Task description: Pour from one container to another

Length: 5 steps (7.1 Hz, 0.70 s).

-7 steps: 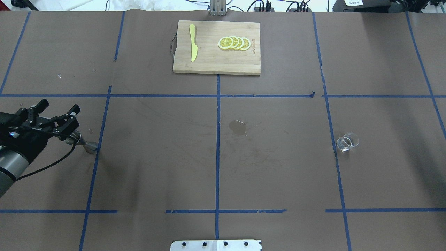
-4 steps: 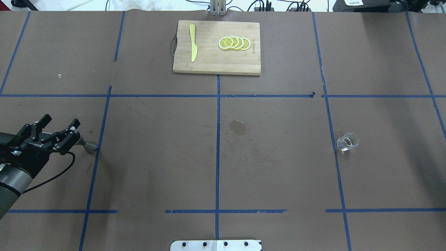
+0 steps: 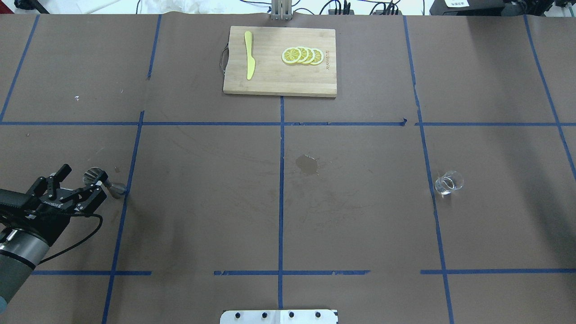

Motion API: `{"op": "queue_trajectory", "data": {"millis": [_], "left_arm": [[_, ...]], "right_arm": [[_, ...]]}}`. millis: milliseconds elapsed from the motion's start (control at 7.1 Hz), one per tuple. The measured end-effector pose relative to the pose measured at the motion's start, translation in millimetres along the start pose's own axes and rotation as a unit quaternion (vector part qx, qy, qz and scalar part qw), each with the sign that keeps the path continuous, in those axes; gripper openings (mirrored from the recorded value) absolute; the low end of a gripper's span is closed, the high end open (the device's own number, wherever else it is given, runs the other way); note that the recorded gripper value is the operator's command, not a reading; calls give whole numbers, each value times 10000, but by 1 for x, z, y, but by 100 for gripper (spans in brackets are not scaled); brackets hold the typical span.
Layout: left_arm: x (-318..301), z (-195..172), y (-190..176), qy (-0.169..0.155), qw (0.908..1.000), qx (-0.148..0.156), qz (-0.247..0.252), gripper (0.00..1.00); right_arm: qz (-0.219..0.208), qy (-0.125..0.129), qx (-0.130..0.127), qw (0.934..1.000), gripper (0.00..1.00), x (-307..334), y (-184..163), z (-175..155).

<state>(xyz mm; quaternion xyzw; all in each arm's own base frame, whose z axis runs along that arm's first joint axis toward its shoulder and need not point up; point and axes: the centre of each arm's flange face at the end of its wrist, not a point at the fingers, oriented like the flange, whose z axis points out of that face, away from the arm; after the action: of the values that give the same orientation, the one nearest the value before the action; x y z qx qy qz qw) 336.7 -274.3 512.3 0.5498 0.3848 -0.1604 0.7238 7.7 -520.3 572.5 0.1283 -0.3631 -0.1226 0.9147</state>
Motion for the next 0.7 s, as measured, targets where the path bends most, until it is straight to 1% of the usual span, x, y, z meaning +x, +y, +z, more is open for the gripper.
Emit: {"op": "queue_trajectory", "data": {"millis": [141,705], "left_arm": [[-1,0,7,-43,10000,25,55,100],[12,6,27,-13,10000,5,67,100]], "right_arm": [[5,1,0,10000,100,0,0,0],[15,10,-6,10000,100,2,1,0]]}}
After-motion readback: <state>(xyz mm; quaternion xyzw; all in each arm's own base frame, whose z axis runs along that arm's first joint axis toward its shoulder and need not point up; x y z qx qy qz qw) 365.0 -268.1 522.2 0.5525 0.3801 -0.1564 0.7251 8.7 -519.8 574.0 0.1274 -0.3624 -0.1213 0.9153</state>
